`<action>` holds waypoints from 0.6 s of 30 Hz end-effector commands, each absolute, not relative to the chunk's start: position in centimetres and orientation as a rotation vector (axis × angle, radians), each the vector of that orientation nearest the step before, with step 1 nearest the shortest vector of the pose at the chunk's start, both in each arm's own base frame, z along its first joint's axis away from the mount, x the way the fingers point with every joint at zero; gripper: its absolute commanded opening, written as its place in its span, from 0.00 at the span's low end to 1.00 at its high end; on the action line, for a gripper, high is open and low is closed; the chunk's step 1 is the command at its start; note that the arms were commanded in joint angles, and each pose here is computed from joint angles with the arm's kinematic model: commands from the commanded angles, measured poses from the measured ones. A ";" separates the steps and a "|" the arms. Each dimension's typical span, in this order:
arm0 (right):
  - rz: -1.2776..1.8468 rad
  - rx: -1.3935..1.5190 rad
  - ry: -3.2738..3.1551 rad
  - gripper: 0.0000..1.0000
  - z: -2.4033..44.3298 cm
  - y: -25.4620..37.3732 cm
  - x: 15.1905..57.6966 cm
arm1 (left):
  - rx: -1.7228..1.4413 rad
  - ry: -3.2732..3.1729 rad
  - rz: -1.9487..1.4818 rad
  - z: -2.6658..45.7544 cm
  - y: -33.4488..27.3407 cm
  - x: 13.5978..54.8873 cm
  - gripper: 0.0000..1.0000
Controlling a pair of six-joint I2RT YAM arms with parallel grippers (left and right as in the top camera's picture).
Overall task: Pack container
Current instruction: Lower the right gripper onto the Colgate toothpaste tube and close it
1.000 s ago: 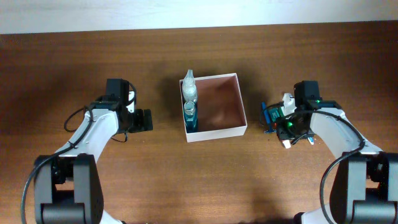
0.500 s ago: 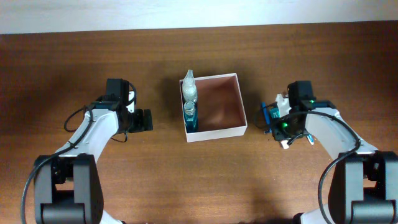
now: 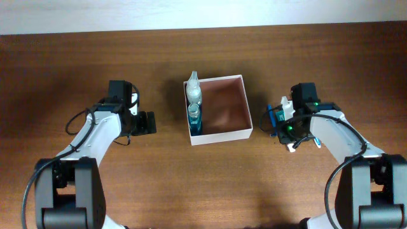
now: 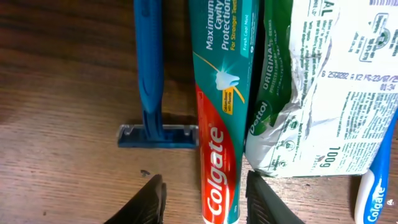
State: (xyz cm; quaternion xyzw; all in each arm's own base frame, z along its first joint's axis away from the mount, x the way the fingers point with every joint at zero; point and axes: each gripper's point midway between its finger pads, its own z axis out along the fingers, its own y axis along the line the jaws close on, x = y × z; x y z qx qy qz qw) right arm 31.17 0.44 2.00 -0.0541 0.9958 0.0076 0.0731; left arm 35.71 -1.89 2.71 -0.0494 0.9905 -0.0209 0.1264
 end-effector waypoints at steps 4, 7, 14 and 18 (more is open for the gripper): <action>-0.006 -0.152 2.997 0.36 0.9 0.2 30.8 | -0.150 2.894 -0.049 2.3 -1.7 35.5 0.99; -0.007 -0.152 2.991 0.35 0.7 0.2 30.8 | -0.149 2.894 -0.049 2.3 -1.7 35.5 0.99; -0.028 -0.150 3.006 0.34 0.6 -0.1 30.5 | -0.149 2.894 -0.049 2.3 -1.7 35.5 0.99; -0.027 -0.121 3.022 0.32 0.2 -0.1 29.9 | -0.149 2.894 -0.049 2.3 -1.7 35.5 0.99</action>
